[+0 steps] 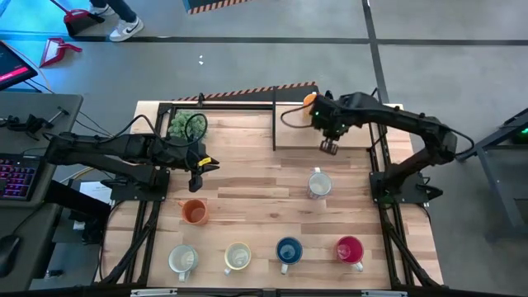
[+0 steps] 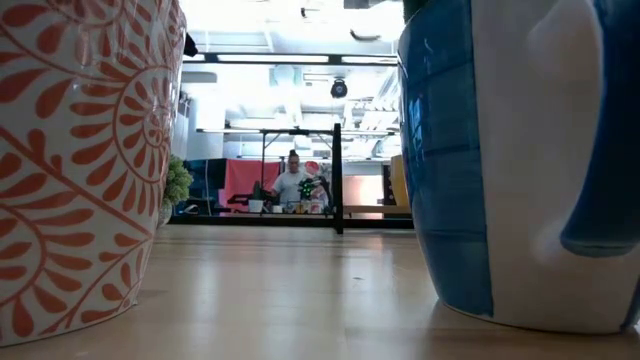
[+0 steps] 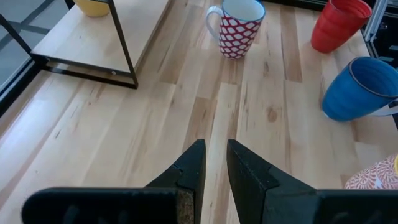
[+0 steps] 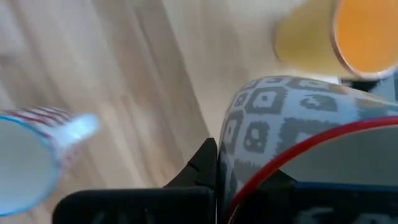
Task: Place coffee mugs
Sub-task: Put the gray patterned mug on the shelf
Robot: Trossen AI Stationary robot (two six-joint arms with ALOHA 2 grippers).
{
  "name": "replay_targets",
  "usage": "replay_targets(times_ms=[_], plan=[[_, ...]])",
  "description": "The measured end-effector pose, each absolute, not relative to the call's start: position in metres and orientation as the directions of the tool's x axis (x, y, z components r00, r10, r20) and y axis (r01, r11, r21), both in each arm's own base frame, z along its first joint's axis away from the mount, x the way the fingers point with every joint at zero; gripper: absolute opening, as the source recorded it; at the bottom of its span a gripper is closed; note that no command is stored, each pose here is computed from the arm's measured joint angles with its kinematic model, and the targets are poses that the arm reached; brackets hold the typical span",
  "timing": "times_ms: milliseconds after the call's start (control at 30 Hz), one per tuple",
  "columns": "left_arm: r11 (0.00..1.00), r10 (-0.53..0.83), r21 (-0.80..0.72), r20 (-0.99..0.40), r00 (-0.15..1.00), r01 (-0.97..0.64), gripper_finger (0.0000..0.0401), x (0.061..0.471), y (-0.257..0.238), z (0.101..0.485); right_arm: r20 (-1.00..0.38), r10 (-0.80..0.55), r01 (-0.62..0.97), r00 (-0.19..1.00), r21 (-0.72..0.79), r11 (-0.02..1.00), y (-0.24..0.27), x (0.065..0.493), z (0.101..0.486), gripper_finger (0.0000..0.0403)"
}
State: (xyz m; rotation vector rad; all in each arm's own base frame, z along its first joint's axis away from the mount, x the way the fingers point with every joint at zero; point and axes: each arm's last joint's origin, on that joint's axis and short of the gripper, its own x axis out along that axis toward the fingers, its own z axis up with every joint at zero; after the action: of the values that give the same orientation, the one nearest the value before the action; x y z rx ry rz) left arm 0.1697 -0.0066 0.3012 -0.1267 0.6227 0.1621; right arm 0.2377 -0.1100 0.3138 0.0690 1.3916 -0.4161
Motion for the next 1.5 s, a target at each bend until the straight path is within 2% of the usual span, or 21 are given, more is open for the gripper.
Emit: replay_targets(times_ms=[333, 800, 1200, 1500], plan=[[0.969, 0.113, -0.112, -0.588, 0.801, -0.219, 0.0055, 0.17, -0.007, 0.301, -0.984, -0.154, 0.401, 0.084, -0.108, 0.91, -0.172, 0.191, 0.269, 0.0], [0.968, 0.112, -0.14, -0.499, 0.859, -0.208, 0.0055, 0.175, -0.007, 0.31, -0.983, -0.146, 0.465, 0.114, -0.077, 0.882, -0.23, 0.126, 0.263, 0.0], [0.959, 0.138, -0.154, -0.483, 0.865, -0.239, 0.0055, 0.176, -0.006, 0.311, -0.996, -0.062, 0.467, 0.066, -0.024, 0.884, -0.249, 0.116, 0.241, 0.0], [0.958, 0.144, -0.152, -0.482, 0.864, -0.244, 0.0055, 0.176, -0.006, 0.311, -0.991, -0.117, 0.511, 0.058, -0.071, 0.857, -0.254, 0.117, 0.241, 0.0]])
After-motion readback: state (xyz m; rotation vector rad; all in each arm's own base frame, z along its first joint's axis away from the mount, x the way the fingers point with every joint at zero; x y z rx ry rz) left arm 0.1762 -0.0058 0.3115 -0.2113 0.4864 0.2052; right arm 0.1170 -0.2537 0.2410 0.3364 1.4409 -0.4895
